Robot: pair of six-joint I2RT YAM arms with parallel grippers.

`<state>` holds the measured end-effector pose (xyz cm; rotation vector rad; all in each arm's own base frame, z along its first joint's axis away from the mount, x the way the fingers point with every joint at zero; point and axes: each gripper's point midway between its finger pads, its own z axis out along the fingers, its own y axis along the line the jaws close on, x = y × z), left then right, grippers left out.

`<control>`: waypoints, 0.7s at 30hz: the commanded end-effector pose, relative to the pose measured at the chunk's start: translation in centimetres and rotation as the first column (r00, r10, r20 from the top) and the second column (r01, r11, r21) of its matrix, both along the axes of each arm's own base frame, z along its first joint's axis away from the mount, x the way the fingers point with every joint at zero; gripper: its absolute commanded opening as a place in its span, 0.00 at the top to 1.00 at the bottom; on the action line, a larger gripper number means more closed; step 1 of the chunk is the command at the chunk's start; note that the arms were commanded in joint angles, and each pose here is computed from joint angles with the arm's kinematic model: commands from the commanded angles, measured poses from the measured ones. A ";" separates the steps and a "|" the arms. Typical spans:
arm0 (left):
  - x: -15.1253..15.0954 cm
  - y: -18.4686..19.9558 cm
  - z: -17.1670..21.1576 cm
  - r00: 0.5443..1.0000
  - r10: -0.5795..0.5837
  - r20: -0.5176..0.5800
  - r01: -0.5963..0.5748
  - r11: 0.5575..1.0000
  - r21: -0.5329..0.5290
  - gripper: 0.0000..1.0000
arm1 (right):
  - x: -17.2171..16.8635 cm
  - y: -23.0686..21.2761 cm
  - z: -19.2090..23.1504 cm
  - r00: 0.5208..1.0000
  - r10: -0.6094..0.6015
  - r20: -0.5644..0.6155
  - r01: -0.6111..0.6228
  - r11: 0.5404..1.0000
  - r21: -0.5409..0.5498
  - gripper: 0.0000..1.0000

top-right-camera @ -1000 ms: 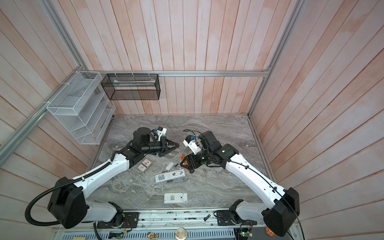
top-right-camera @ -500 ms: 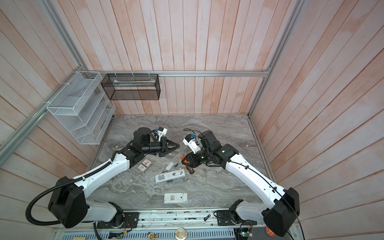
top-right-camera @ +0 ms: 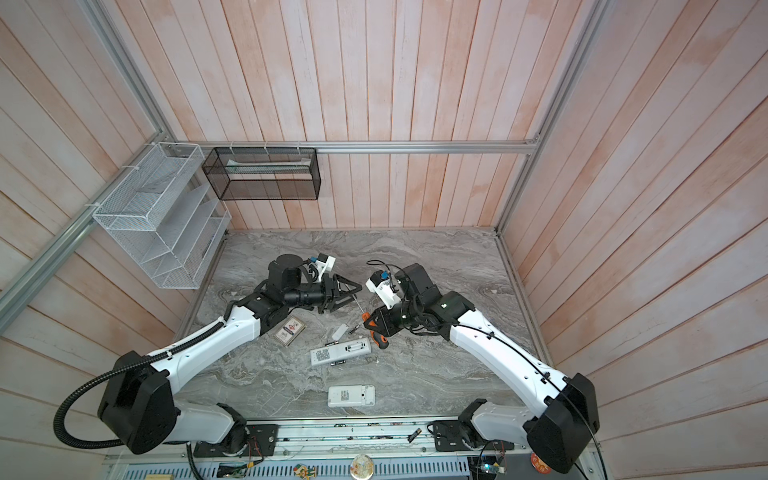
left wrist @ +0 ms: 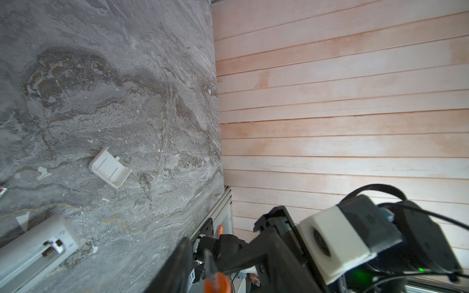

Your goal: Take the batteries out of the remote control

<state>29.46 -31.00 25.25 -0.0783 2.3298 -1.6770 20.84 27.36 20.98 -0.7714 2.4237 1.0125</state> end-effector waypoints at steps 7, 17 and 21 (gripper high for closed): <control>-0.1 3.4 1.2 0.996 0.046 0.073 -0.050 0.997 0.054 0.00 | 3.1 -5.1 -2.7 0.973 -0.230 -0.026 0.231 0.973 0.009 0.81; -2.2 10.4 -2.8 0.968 0.245 0.059 -0.252 0.947 0.198 0.00 | 4.2 -9.6 -8.9 0.914 -0.395 -0.095 0.389 0.918 -0.076 0.81; -2.8 13.2 -4.3 0.936 0.351 0.042 -0.351 0.909 0.224 0.00 | 4.2 -9.9 -11.2 0.905 -0.405 -0.129 0.393 0.913 -0.111 0.81</control>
